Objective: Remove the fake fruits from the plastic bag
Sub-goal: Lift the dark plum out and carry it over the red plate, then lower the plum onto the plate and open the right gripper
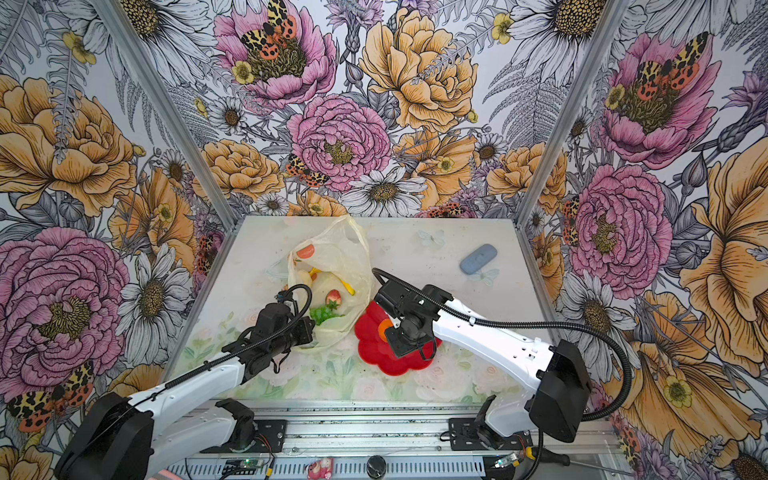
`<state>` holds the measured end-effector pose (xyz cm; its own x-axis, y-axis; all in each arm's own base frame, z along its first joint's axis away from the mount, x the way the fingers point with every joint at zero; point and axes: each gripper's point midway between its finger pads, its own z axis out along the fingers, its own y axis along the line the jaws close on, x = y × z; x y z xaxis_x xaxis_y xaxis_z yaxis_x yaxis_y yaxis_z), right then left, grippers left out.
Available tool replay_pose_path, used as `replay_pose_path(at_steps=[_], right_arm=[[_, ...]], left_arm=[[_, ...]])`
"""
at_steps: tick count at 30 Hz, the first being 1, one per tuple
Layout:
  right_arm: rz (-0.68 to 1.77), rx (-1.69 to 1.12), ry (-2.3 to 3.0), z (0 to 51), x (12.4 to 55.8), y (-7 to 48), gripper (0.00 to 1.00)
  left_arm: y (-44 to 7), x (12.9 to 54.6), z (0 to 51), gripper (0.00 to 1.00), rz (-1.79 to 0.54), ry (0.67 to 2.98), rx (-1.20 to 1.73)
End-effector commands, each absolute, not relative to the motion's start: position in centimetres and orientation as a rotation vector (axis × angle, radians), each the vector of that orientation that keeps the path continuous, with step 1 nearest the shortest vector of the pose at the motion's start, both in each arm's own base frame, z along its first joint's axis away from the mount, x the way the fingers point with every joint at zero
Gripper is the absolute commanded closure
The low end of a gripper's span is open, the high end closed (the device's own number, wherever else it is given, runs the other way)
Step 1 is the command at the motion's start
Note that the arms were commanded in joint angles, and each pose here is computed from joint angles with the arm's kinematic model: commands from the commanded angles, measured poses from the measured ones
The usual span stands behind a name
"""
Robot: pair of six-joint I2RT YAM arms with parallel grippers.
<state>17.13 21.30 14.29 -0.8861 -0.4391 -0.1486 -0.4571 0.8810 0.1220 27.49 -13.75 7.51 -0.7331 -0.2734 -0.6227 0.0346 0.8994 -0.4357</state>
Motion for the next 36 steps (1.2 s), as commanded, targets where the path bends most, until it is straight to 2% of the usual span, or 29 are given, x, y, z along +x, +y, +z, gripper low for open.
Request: replay_pose_path(at_steps=[1, 23, 27, 30, 32, 36], right_arm=[[0.247, -0.748, 2.997, 13.1, 16.1, 21.1, 1.00], [0.321, -0.694, 3.115, 9.7, 19.0, 21.9, 1.00], [0.299, -0.668, 3.111, 9.4, 19.8, 21.8, 0.94], [0.274, -0.616, 3.103, 9.5, 20.7, 21.3, 0.84], [0.255, -0.582, 3.096, 9.6, 21.1, 20.7, 0.80], [0.222, -0.521, 3.081, 9.8, 21.8, 19.7, 0.79]], left_arm=[[-13.7, 28.1, 8.2, 1.00, -0.526, 2.312, -0.156], [-13.6, 28.2, 8.2, 1.00, -0.522, 2.312, -0.158], [-13.6, 28.2, 8.2, 1.00, -0.519, 2.312, -0.159], [-13.6, 28.2, 8.2, 1.00, -0.519, 2.313, -0.159], [-13.5, 28.2, 8.1, 1.00, -0.516, 2.314, -0.160], [-13.6, 28.2, 8.2, 1.00, -0.519, 2.313, -0.161]])
